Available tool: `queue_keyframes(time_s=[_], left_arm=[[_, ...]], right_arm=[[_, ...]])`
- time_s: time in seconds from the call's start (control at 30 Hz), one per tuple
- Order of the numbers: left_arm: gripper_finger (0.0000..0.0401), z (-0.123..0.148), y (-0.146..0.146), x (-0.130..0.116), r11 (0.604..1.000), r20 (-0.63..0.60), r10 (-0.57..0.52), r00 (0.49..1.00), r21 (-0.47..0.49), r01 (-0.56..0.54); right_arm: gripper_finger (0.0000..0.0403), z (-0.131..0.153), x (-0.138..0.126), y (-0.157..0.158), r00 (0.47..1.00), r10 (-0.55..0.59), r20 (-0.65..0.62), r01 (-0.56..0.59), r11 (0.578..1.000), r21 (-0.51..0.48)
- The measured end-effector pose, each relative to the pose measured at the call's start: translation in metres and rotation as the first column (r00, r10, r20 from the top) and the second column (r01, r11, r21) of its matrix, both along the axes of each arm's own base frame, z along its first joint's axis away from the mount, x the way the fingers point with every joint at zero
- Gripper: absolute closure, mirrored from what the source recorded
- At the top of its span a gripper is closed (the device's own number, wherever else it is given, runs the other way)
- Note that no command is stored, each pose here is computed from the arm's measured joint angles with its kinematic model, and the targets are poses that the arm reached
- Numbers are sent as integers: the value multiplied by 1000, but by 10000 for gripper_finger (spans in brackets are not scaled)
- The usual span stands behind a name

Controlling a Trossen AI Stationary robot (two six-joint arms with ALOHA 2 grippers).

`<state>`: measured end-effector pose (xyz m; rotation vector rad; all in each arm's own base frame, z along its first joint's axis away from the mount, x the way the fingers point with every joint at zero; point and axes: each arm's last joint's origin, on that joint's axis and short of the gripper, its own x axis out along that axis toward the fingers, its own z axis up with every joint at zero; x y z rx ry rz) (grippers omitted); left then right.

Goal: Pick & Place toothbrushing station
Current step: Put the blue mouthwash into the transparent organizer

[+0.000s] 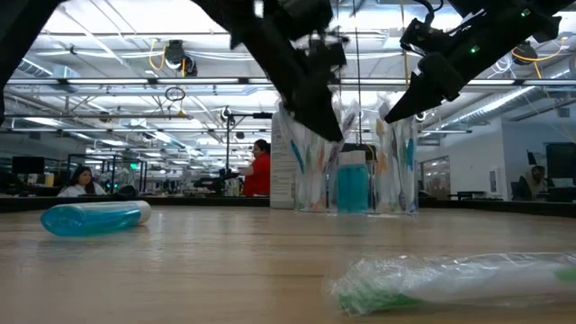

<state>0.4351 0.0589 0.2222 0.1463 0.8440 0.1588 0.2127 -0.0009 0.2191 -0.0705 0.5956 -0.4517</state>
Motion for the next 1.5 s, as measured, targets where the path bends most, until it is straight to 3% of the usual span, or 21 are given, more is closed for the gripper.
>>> queue_keyframes(time_s=[0.27, 0.57, 0.73, 0.87, 1.03, 1.23, 1.5], left_arm=[[196, 69, -13, -46, 1000, -1, -5, 1000, -13, 5], [238, 100, -47, -114, 969, -268, 87, 960, -201, -144], [251, 70, -87, -128, 925, -438, 125, 890, -272, -264], [251, 37, -118, -140, 844, -529, 215, 821, -323, -429], [245, -3, -143, -156, 757, -611, 274, 742, -339, -559], [203, -39, -149, -164, 665, -579, 381, 720, -369, -649], [143, -55, -131, -164, 560, -524, 542, 657, -358, -748]], right_arm=[[403, 0, 0, 0, 1000, 1, 0, -1, 1000, 0], [403, 0, 0, 0, 1000, 1, 1, -1, 1000, 1], [403, 0, 0, 0, 1000, 1, 2, -1, 1000, 1], [403, 0, 0, 0, 1000, -2, 5, 2, 1000, 6], [403, 0, 0, 0, 1000, -14, 14, 14, 1000, 22], [403, 1, 0, 0, 1000, -17, 21, 16, 1000, 26], [403, 1, 1, 0, 999, -27, 33, 26, 999, 41]])
